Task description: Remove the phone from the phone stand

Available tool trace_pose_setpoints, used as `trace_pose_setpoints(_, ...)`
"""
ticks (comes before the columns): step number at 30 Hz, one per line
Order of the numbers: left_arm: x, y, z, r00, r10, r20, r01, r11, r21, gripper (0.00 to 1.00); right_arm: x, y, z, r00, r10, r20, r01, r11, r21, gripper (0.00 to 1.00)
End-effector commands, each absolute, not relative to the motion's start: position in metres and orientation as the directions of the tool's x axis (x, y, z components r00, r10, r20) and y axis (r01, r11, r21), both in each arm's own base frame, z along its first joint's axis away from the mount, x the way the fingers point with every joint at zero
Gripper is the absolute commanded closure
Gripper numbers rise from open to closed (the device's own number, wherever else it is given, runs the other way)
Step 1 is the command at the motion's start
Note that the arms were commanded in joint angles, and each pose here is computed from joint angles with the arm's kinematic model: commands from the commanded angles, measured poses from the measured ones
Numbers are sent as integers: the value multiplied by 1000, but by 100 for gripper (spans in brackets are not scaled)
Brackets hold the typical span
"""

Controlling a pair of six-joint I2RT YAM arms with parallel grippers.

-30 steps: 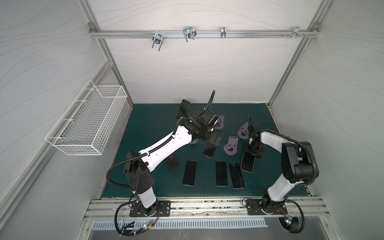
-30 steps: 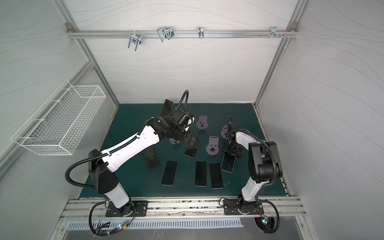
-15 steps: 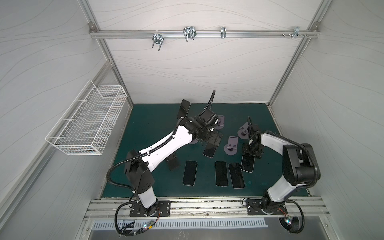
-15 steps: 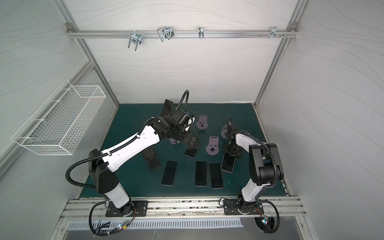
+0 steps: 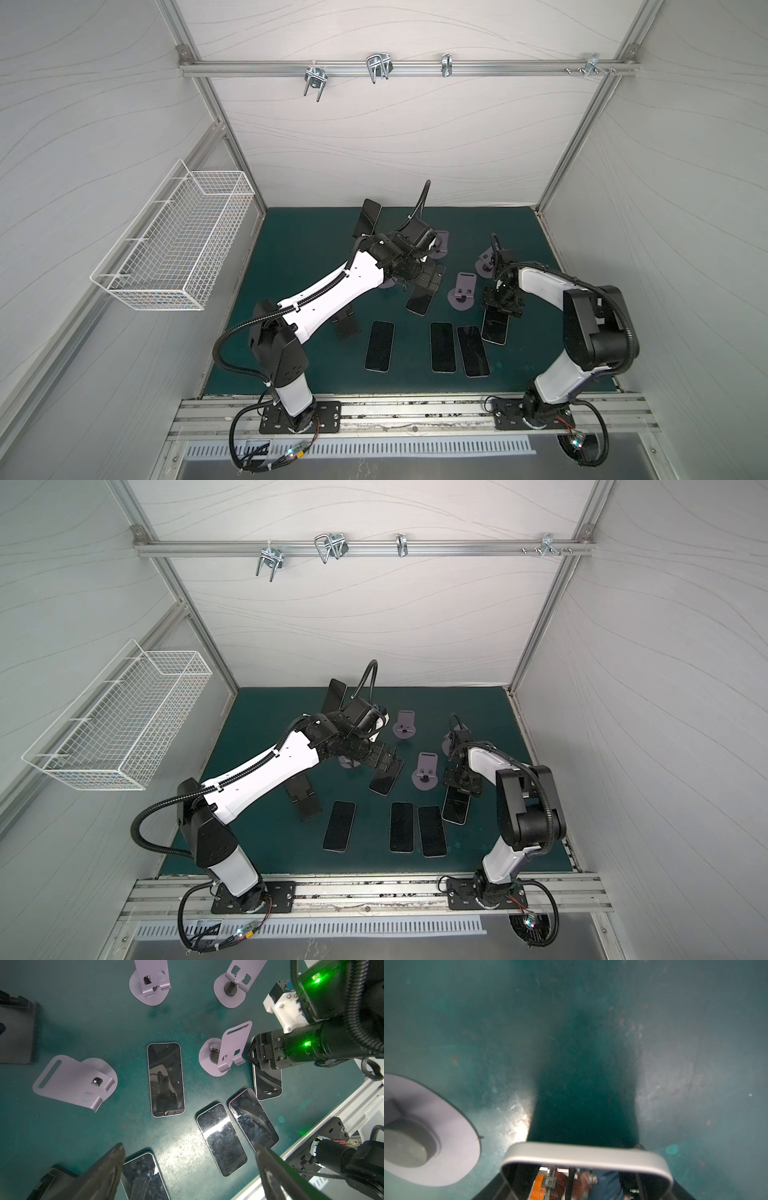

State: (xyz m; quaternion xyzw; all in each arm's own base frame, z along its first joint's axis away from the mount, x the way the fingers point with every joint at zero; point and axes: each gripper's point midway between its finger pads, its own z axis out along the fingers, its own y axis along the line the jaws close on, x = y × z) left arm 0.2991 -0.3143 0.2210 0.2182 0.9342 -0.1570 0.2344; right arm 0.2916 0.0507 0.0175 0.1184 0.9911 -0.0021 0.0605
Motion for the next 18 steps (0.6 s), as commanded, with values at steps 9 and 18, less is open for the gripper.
trace_pose_setpoints(9,294,-304,238,-782,312,-539,471,862,-184,1,290,48,6,-955,276,-111,279,960,-20,16)
trace_pose_setpoints(18,294,-304,239,-772,324,-547,484,857,-175,1,293,50,10,-952,281,-118,284,959,-10,11)
